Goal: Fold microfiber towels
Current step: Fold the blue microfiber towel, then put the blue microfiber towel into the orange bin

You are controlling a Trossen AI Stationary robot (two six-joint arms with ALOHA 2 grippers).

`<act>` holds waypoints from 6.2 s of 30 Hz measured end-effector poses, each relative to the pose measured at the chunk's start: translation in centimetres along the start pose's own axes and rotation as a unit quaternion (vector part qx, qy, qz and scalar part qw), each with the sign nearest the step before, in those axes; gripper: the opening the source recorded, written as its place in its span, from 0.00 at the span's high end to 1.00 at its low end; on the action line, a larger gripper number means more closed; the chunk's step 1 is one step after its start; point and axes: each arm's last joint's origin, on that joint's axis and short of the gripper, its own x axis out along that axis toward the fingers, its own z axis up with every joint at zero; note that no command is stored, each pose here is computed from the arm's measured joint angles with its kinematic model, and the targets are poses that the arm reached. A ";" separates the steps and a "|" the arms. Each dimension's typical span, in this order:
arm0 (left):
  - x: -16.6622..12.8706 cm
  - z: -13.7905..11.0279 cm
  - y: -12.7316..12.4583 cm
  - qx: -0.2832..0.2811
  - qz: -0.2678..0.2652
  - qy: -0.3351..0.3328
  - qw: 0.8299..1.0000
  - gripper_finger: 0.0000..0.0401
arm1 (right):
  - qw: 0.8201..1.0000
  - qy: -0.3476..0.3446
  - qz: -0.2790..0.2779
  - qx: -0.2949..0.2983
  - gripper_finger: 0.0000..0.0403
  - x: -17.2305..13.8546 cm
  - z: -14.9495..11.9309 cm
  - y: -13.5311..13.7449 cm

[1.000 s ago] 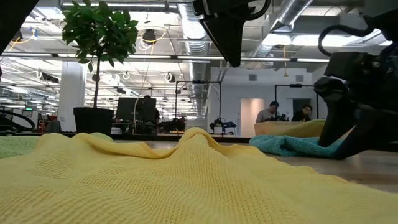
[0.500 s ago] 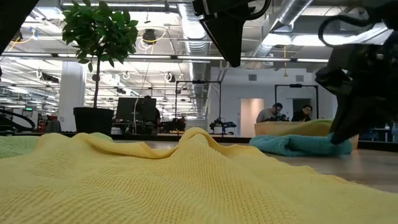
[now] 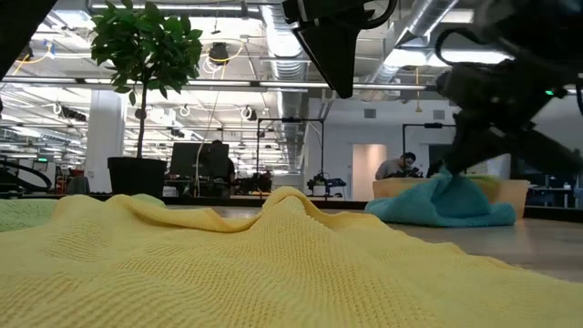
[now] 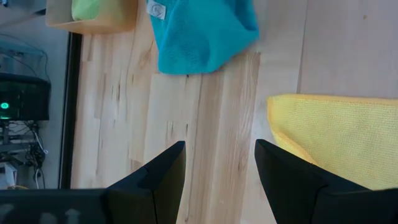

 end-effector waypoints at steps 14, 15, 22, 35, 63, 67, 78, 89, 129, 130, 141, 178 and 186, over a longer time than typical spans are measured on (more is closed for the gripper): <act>0.0 0.0 0.0 0.000 0.000 0.000 1.000 0.53 | 0.989 0.001 -0.129 -0.068 0.99 0.0 2.0 -3.0; 0.0 0.0 0.0 0.000 0.000 0.000 1.000 0.53 | 0.988 -0.005 -0.132 -0.074 0.99 -0.1 2.2 -3.1; 0.0 0.0 0.0 0.000 0.000 0.000 1.000 0.53 | 0.982 -0.046 -0.154 -0.096 0.98 -0.3 3.5 -3.6; 0.0 0.0 0.0 -0.001 0.000 0.000 1.000 0.53 | 0.987 0.001 -0.135 -0.092 0.98 0.6 1.9 -3.3; 0.4 0.2 0.5 -0.012 0.002 0.002 1.000 0.53 | 0.983 -0.036 -0.113 -0.137 0.98 2.4 2.6 -6.0; 0.4 0.2 0.5 -0.015 0.002 0.002 1.000 0.53 | 0.986 -0.022 -0.091 -0.140 0.97 2.7 2.0 -6.0; 0.4 0.2 0.5 -0.016 0.002 0.002 1.000 0.53 | 0.991 0.058 -0.009 -0.122 0.96 2.1 -0.3 -3.7; 0.4 0.2 0.5 -0.022 0.002 0.002 1.000 0.53 | 0.995 0.078 0.009 -0.057 0.92 1.8 -0.9 -3.3; 6.7 1.3 -0.1 -0.007 -0.021 -0.042 0.999 0.53 | 0.978 0.022 0.087 0.189 0.45 -7.4 0.3 -5.1; 7.3 1.2 -0.5 0.011 -0.022 -0.048 0.999 0.53 | 0.976 0.007 0.091 0.199 0.45 -8.0 0.1 -5.3; 11.8 1.7 -1.5 0.035 -0.070 -0.143 0.987 0.53 | 0.956 -0.114 0.157 0.222 0.45 -12.4 -0.8 -4.4; 17.8 -0.3 1.7 -0.004 -0.069 -0.116 0.991 0.53 | 0.958 -0.127 0.168 0.195 0.45 -12.9 -0.4 -3.1; 18.6 -0.7 2.8 -0.009 -0.076 -0.093 0.993 0.69 | 0.958 -0.127 0.168 0.195 0.45 -12.9 -0.4 -3.1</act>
